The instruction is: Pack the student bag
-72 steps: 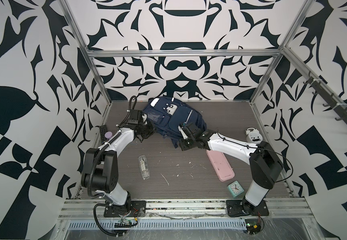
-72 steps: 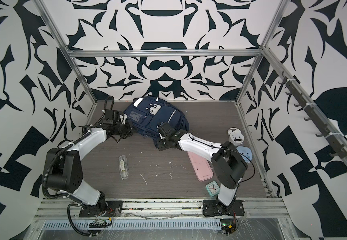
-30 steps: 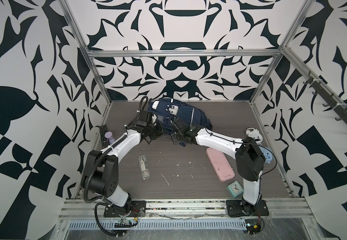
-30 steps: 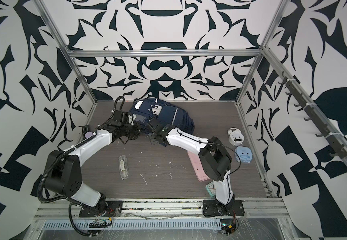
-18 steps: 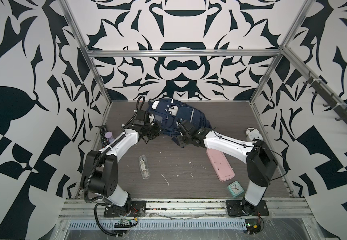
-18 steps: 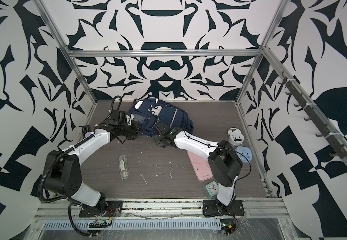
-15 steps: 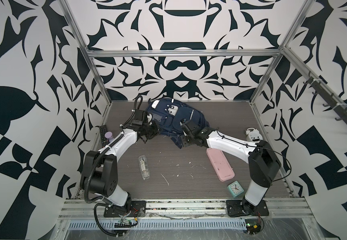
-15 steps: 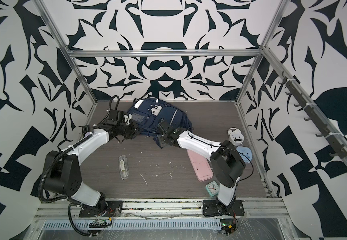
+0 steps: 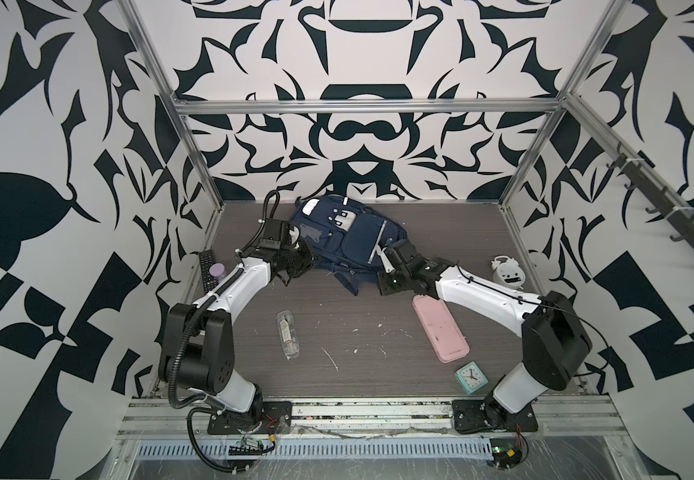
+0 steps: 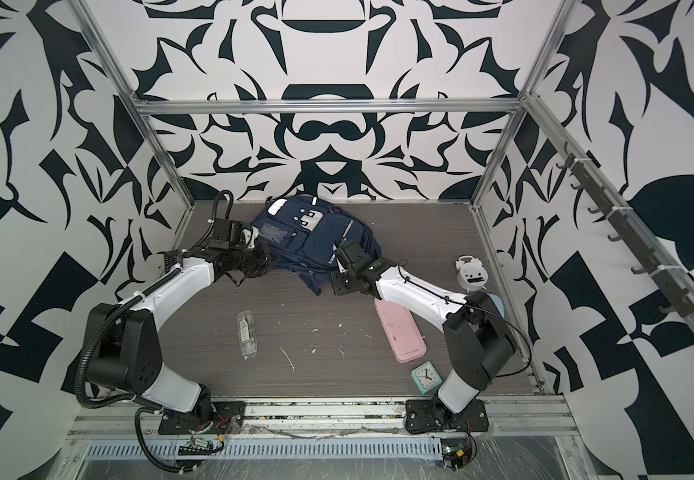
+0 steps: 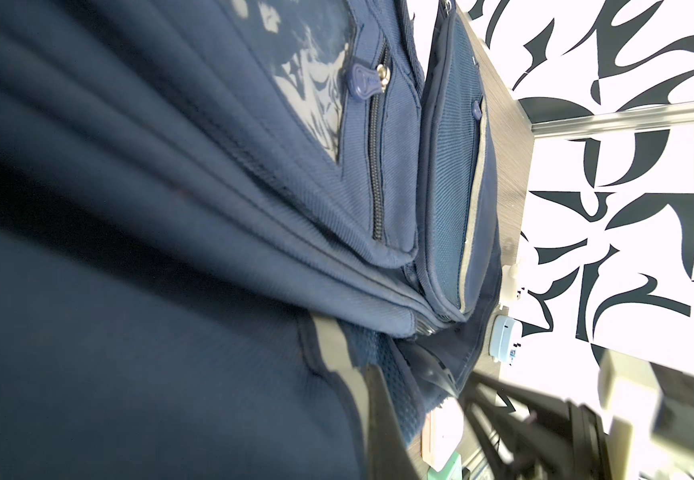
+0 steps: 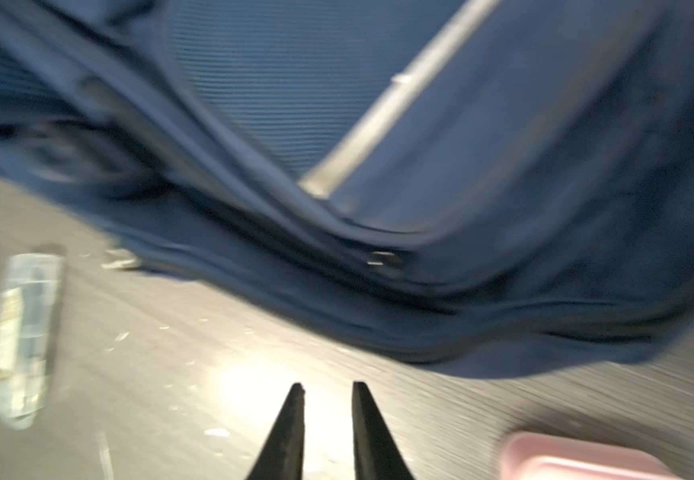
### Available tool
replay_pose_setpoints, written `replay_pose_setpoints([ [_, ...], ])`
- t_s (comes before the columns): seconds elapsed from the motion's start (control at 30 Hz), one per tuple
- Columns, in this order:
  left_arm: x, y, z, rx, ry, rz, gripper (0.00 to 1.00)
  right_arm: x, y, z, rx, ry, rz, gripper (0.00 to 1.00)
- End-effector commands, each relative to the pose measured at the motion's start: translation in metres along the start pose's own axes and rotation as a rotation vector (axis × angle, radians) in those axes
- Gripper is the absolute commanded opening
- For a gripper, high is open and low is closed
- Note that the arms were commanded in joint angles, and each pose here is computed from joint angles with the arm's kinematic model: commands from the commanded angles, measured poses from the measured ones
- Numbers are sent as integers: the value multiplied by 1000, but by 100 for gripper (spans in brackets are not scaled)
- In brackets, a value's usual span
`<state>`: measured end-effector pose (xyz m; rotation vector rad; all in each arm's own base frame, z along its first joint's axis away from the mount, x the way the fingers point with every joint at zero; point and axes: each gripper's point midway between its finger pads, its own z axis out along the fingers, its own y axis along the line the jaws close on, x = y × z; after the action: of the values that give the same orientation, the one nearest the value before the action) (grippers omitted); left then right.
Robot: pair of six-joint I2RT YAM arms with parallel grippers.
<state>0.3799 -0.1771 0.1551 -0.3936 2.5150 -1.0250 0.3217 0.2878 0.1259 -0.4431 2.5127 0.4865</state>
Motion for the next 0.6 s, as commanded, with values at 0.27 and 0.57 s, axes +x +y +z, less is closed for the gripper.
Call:
replay_pose_setpoints([
  [0.27, -4, -29, -11, 87, -28, 51, 0, -43, 53, 12, -189, -133, -19, 44],
  [0.57, -2, -27, -10, 86, -23, 46, 0, -59, 60, 31, -197, -159, -33, 38],
])
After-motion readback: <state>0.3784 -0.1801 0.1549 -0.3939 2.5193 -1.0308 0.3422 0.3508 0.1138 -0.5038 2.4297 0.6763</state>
